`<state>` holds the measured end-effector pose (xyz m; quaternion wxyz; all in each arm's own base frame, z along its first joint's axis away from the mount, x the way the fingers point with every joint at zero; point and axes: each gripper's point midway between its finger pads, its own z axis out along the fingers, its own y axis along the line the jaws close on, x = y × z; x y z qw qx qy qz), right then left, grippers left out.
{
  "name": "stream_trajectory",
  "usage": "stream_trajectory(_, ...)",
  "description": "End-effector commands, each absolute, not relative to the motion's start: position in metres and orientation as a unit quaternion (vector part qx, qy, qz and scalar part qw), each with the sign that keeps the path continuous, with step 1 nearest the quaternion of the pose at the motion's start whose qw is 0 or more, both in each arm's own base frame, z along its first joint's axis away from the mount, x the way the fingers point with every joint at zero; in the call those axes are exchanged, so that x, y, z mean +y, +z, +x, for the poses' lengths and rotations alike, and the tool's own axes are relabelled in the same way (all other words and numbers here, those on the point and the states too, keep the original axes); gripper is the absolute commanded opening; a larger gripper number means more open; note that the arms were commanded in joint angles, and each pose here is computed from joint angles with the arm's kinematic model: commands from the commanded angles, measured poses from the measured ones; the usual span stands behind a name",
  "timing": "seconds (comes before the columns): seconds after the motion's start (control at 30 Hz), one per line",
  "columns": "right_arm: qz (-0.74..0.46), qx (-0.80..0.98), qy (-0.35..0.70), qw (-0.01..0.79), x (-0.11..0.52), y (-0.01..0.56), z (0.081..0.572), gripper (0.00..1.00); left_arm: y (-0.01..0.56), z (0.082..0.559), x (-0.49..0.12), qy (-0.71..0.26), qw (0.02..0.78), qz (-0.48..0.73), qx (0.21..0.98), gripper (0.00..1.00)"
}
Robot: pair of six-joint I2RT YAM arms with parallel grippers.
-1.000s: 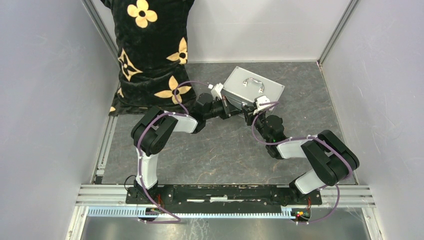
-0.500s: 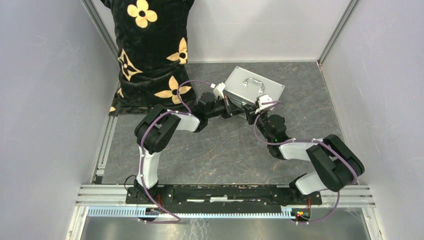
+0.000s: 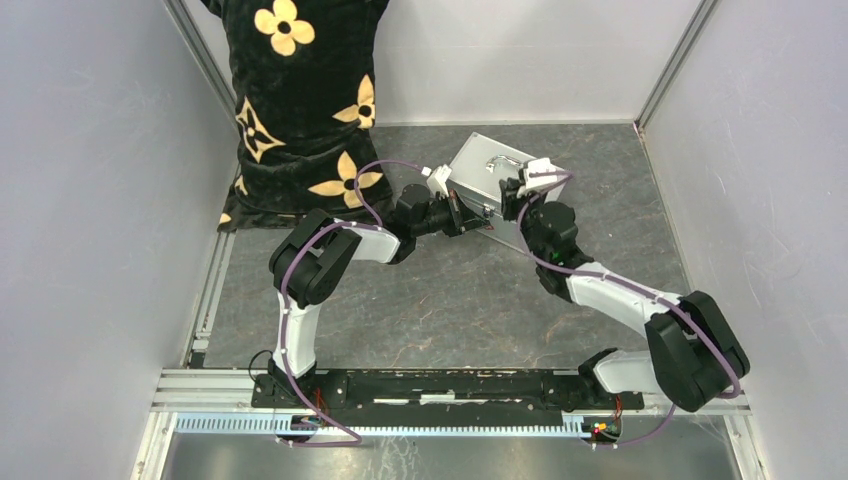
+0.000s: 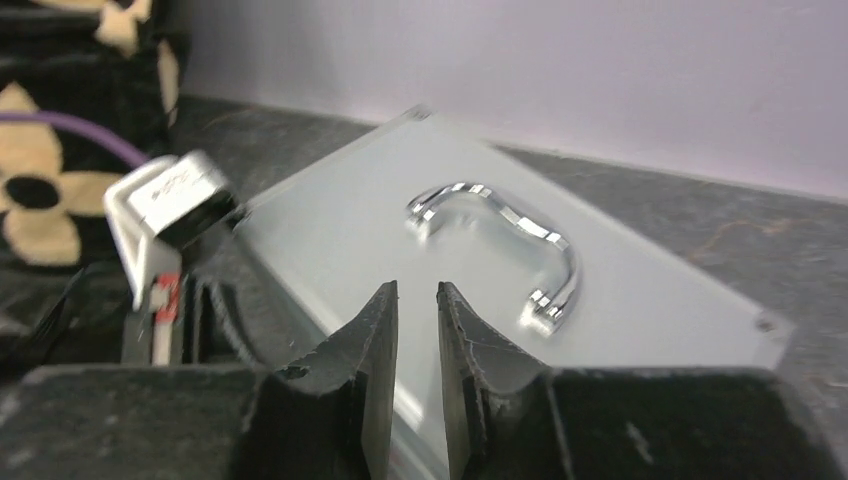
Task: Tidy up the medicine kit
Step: Close the medicine box at the center of the board.
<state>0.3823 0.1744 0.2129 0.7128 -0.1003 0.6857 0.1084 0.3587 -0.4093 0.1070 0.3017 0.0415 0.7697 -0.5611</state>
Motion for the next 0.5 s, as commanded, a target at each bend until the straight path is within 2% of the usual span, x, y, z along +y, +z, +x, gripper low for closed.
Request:
stream_trajectory(0.0,-0.063,0.713,0.03,0.697,0.147,0.226,0.404,0.27,0.126,0.357,-0.415,-0.571,0.319,0.064,0.753,0.02)
stream_trajectory(0.17,-0.031,0.727,0.0,0.686,0.131,0.231,0.42,0.29,0.131,0.354,-0.416,-0.574,0.32,0.067,0.751,0.02)
stream_trajectory(0.33,0.0,0.762,-0.032,0.647,0.114,0.238,0.458,0.35,0.133,0.353,-0.417,-0.573,0.322,0.068,0.751,0.02)
stream_trajectory(0.47,0.026,0.797,-0.019,0.603,0.098,0.236,0.489,0.33,0.133,0.353,-0.416,-0.568,0.323,0.069,0.753,0.02)
